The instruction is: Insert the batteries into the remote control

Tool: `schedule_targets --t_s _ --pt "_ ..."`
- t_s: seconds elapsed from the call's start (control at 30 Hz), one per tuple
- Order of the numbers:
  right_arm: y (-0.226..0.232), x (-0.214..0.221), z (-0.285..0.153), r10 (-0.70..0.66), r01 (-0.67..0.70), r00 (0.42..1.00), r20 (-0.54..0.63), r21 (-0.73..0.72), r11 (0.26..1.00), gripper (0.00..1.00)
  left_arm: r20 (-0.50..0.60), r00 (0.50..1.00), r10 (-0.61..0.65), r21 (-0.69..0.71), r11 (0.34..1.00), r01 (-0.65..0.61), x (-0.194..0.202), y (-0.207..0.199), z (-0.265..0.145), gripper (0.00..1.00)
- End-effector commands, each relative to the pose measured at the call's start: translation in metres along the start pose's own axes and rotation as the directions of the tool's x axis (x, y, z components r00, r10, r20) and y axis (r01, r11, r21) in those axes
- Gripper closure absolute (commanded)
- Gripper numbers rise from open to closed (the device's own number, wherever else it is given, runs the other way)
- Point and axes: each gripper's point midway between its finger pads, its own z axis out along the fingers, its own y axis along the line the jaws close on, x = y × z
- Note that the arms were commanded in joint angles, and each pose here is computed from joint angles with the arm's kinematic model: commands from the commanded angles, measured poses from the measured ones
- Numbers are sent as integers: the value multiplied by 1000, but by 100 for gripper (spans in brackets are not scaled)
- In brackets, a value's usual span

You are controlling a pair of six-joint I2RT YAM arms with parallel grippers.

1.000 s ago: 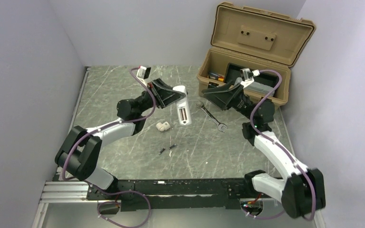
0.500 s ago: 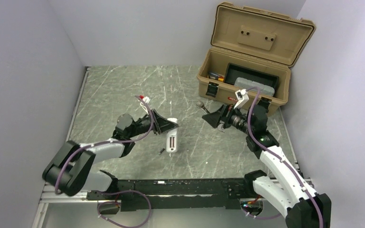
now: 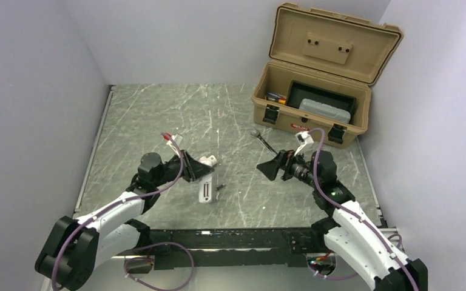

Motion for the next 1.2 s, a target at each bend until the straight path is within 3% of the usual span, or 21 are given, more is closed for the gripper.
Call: schedule_targets --t_s 0.0,0.13,0.33,0.57,0.7,0.87,0.93,1.07,1.17 --pt "29 11 6 -105 104 994 -7 -50 993 0 0 1000 10 38 999 -10 -1 -2 -4 100" --pt "67 44 13 -181 166 980 -87 -151 974 4 -3 1000 -18 1 1000 18 -3 7 -6 100" --pt "133 115 0 -371 293 914 -164 -365 884 10 12 999 -51 -69 996 52 -5 22 -15 100" --pt "221 199 -38 -603 448 794 -73 -599 663 12 16 995 -97 -111 989 98 -6 34 -23 100" --pt "254 247 -61 -688 443 719 -100 -696 565 12 17 994 -108 -118 987 109 -5 36 -27 100" --pt "295 283 -98 -691 362 718 -77 -807 466 13 26 995 -101 -134 986 103 -6 37 -30 100" --pt "304 296 -108 -706 359 706 -63 -827 433 13 26 995 -98 -144 984 101 -6 38 -32 100" --pt "309 333 -118 -783 398 620 -57 -837 376 13 27 994 -108 -147 983 110 -6 35 -34 100" --pt "319 355 -127 -800 407 600 -28 -850 335 14 34 993 -114 -141 983 118 -2 32 -38 100"
